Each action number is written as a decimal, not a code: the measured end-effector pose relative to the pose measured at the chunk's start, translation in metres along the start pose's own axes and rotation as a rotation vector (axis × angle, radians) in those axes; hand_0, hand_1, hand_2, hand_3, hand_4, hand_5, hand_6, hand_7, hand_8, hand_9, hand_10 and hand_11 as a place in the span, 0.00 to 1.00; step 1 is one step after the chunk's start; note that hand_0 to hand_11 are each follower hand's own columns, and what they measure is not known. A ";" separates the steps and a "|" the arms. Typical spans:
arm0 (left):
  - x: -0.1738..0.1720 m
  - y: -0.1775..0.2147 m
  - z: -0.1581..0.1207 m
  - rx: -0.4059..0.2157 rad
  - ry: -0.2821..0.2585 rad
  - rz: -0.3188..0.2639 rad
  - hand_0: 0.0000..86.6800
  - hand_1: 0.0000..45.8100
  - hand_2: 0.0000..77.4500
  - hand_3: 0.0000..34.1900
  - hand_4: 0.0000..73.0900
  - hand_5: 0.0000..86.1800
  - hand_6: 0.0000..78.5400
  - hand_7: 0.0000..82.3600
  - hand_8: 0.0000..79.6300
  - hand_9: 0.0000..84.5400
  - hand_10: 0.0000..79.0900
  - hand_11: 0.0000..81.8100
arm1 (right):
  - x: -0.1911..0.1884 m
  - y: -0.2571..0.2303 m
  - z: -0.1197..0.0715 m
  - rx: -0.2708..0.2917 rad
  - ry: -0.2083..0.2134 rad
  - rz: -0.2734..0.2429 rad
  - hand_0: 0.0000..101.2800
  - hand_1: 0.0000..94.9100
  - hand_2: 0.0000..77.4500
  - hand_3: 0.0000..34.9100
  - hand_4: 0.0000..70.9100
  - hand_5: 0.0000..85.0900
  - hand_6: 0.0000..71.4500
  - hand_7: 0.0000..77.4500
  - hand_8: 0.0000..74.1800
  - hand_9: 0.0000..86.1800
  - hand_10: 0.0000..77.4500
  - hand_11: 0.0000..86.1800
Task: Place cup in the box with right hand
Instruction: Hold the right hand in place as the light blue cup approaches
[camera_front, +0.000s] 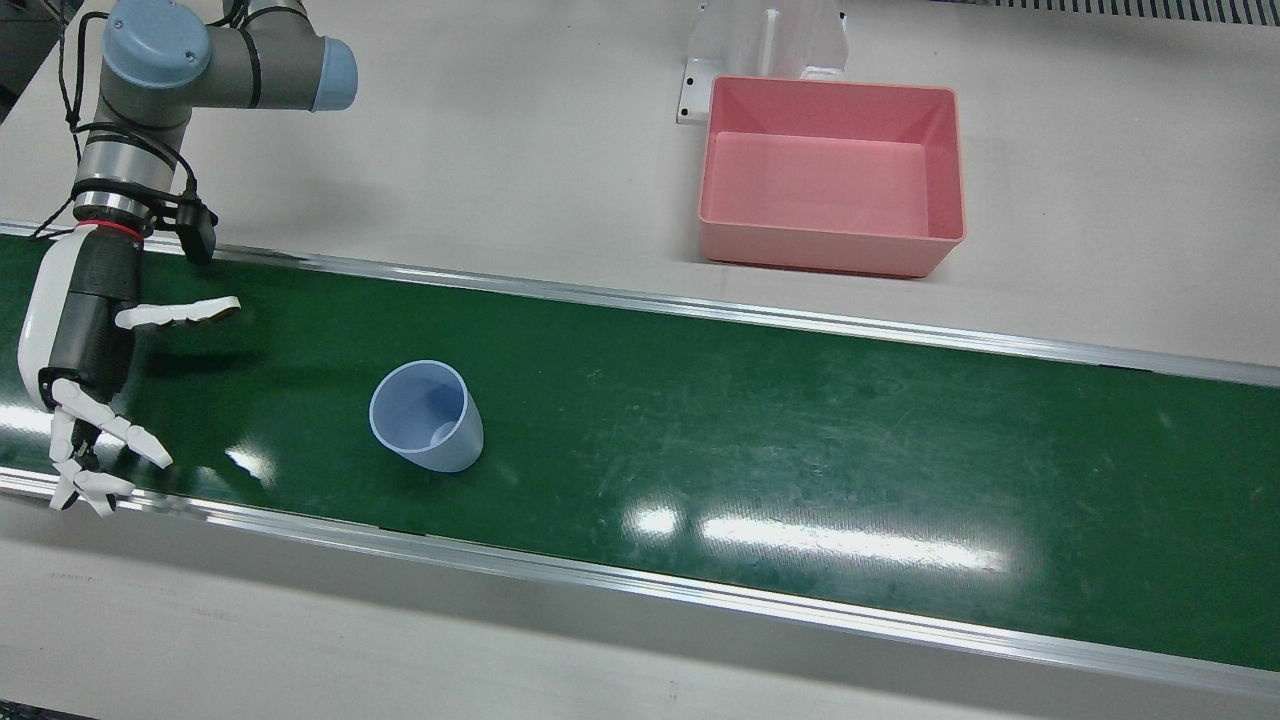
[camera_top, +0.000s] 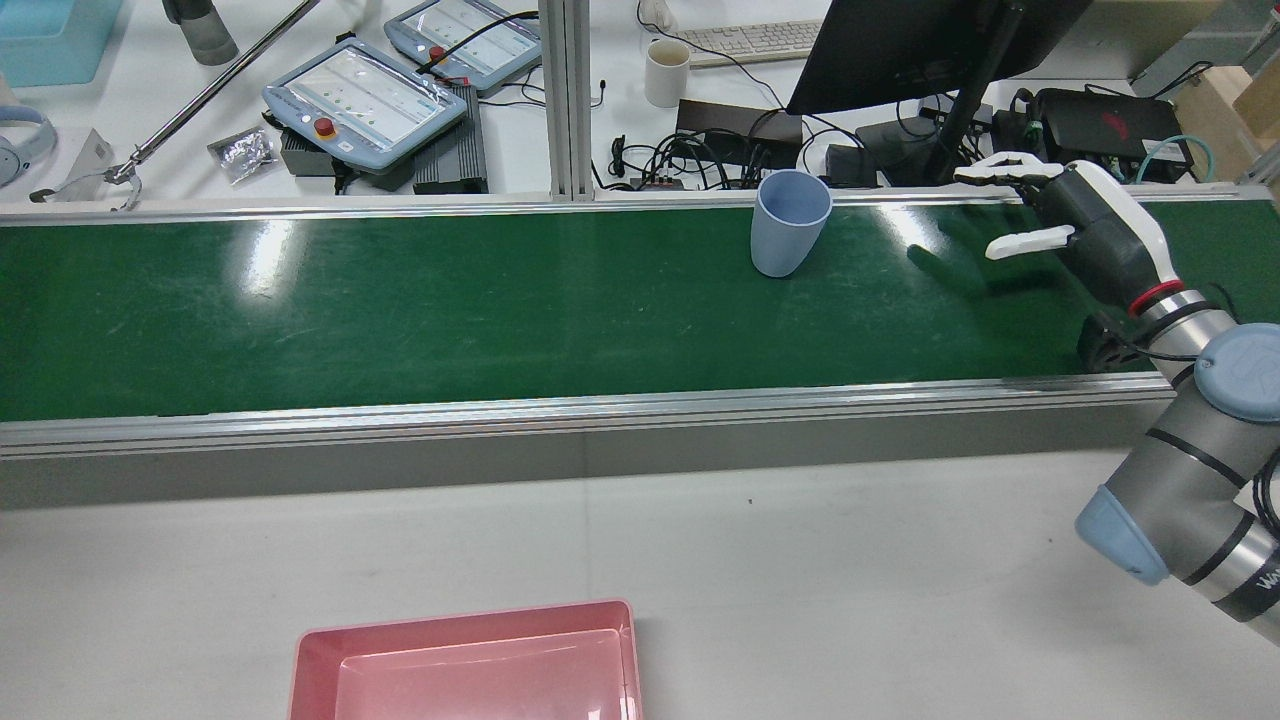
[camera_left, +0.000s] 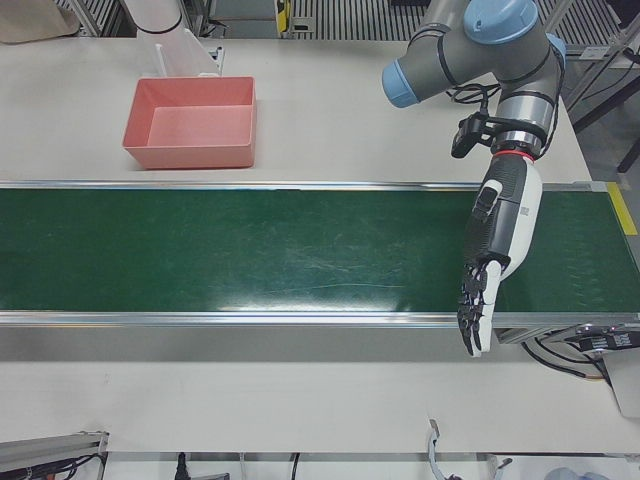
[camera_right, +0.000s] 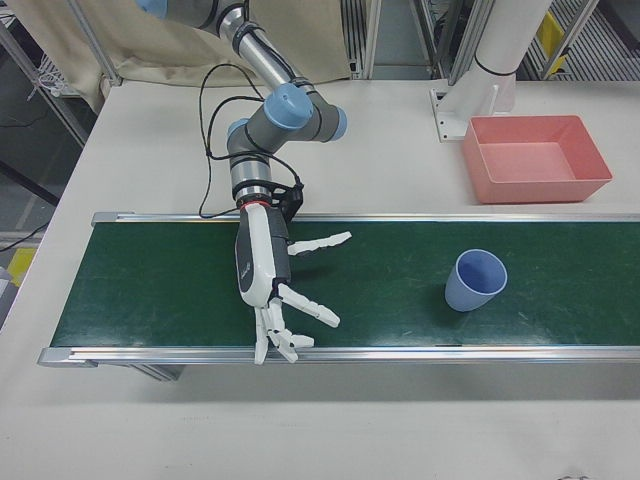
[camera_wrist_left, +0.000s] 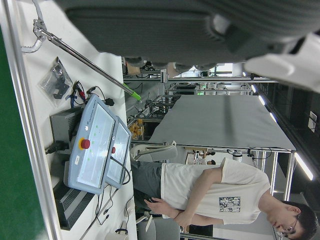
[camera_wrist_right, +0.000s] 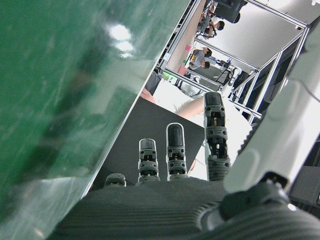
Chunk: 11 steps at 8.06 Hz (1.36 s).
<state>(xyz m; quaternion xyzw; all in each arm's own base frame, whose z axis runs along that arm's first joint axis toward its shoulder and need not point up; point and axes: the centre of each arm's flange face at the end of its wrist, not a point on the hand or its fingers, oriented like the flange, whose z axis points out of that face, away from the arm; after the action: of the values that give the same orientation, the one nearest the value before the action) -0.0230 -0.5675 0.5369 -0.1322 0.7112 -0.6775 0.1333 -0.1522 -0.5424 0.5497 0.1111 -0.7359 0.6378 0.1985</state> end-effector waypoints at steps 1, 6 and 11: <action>0.000 0.000 0.000 0.000 0.000 0.000 0.00 0.01 0.01 0.00 0.00 0.00 0.00 0.00 0.00 0.00 0.00 0.00 | 0.000 0.000 0.000 0.000 -0.001 -0.001 0.46 0.05 0.01 0.24 0.42 0.04 0.10 0.53 0.12 0.22 0.00 0.01; 0.000 0.000 0.000 0.000 0.000 0.000 0.00 0.01 0.01 0.00 0.00 0.00 0.00 0.00 0.00 0.00 0.00 0.00 | 0.001 0.002 0.001 -0.003 0.001 -0.013 0.46 0.05 0.01 0.24 0.43 0.03 0.11 0.54 0.12 0.22 0.01 0.01; 0.000 0.000 0.000 0.001 0.000 0.000 0.00 0.01 0.01 0.00 0.00 0.00 0.00 0.00 0.00 0.00 0.00 0.00 | 0.009 0.001 0.000 -0.001 0.014 -0.049 0.46 0.05 0.01 0.22 0.47 0.04 0.11 0.56 0.12 0.22 0.01 0.01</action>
<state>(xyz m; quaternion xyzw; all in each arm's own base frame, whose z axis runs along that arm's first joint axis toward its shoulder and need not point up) -0.0229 -0.5675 0.5374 -0.1322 0.7108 -0.6778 0.1333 -0.1605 -0.5416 0.5527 0.1244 -0.7317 0.6333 0.2193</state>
